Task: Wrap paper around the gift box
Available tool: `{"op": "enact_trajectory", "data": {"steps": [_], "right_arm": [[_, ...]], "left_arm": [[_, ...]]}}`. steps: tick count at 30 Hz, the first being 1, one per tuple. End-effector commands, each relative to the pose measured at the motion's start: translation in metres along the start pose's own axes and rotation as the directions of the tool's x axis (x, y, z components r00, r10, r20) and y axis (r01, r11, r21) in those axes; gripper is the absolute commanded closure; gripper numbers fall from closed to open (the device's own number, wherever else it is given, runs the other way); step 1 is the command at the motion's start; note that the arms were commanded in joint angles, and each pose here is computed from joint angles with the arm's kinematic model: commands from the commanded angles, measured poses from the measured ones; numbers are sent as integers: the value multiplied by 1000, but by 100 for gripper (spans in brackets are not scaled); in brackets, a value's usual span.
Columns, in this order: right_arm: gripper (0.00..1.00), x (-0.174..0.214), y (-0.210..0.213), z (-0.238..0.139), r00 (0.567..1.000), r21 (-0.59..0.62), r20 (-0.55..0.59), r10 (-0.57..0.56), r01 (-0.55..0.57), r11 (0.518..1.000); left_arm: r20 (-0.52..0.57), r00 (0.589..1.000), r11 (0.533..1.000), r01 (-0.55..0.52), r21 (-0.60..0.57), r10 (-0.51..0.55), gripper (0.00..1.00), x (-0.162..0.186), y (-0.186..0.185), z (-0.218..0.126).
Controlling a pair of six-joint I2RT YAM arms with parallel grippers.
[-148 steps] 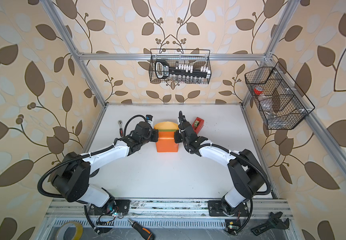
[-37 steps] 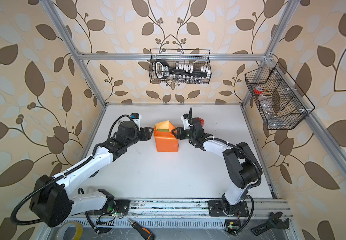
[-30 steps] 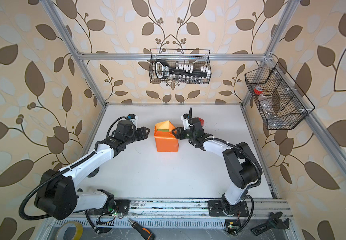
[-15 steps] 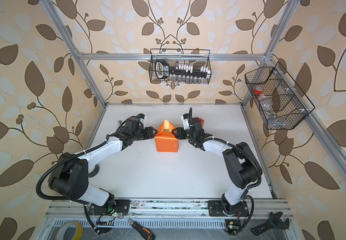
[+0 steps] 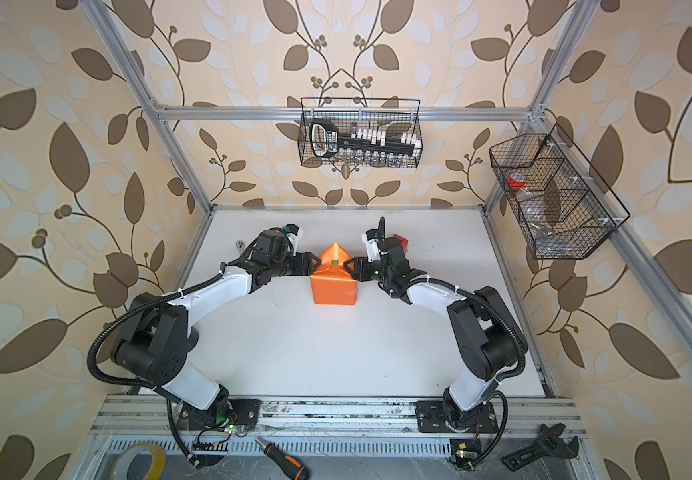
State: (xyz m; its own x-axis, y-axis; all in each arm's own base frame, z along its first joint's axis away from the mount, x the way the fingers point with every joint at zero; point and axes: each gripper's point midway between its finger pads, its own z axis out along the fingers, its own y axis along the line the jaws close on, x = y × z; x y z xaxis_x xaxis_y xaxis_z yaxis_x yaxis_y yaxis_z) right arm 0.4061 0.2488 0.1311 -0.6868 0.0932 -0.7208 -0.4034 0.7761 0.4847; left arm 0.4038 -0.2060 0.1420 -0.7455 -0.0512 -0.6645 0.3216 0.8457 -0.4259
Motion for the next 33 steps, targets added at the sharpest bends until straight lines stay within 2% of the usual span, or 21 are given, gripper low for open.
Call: {"op": "enact_trajectory", "data": {"steps": [1,10,18,20,25,33], "right_arm": [[42,46,-23,-1,990,68,-139,8,1,998],[42,50,-22,-1,989,58,-146,4,4,998],[43,50,-22,-1,989,51,-148,1,6,999],[43,49,-22,-1,989,50,-146,0,8,999],[43,46,-23,-2,990,47,-142,-13,20,999],[44,46,-25,-2,989,47,-146,-23,30,998]], "left_arm": [[-31,988,987,-148,62,150,31,1,-14,3],[-60,943,935,-315,164,328,31,-2,-25,8],[-38,886,854,-433,287,462,39,-4,-41,6],[-35,870,832,-459,311,493,44,-3,-44,6],[-29,841,790,-495,363,540,50,-4,-45,12],[-15,824,740,-500,450,566,51,-7,-48,14]]}}
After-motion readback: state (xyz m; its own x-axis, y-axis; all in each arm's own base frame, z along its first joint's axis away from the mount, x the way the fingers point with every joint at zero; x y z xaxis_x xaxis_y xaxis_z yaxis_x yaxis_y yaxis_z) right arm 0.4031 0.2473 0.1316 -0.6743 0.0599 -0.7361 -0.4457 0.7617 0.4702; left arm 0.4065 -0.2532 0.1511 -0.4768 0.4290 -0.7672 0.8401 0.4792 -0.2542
